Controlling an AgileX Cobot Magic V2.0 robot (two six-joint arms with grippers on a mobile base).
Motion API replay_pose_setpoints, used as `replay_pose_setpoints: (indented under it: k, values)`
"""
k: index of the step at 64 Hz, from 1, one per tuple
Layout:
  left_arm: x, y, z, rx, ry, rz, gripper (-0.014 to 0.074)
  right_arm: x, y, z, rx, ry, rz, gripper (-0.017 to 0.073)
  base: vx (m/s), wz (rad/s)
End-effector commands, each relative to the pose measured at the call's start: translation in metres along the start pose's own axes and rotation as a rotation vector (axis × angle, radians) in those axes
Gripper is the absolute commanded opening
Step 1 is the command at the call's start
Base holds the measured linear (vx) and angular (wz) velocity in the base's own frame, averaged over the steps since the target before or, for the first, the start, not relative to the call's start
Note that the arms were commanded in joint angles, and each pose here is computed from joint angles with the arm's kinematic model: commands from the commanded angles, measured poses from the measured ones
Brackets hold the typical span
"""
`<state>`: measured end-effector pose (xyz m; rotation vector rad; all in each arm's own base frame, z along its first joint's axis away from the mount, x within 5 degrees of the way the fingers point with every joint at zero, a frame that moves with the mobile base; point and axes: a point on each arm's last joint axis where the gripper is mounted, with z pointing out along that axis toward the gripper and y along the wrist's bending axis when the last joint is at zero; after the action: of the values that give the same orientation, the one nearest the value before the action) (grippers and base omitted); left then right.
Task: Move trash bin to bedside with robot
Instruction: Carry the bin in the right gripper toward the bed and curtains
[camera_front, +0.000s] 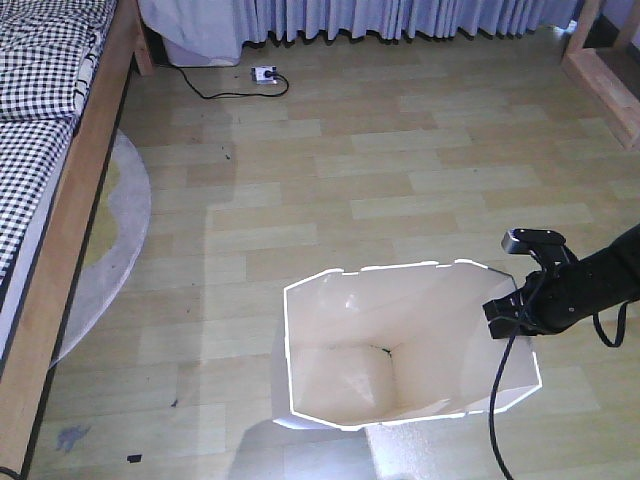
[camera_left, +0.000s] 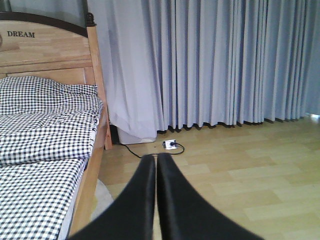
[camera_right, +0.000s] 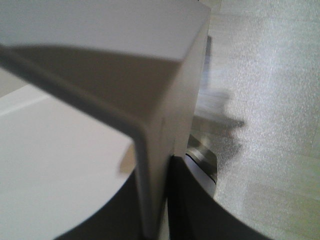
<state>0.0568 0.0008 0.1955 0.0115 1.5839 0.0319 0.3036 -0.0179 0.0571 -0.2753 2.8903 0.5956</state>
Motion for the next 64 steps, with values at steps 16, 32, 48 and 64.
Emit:
replay_pose_setpoints:
  k: [16,32,48,64]
  values:
    - [-0.0036,-0.0004,-0.0008,0.007,-0.077,-0.023,-0.0006,-0.0133,0.0178,-0.0217,-0.129,-0.07,0.042,-0.0003,0.19,0.07]
    - [-0.0036,-0.0004,-0.0008,0.007,-0.077,-0.023,-0.0006,-0.0133,0.0178,-0.0217,-0.129,-0.07,0.042,-0.0003,0.21,0.04]
    - [-0.0036,-0.0004,-0.0008,0.007,-0.077,-0.023,-0.0006,-0.0133,0.0178,-0.0217,-0.129,-0.07,0.042,-0.0003,0.24,-0.01]
    - [-0.0036,-0.0004,-0.0008,0.007,-0.077,-0.023,-0.0006,-0.0133,0.0178,-0.0217,-0.129,-0.07,0.042,-0.0003,0.27,-0.02]
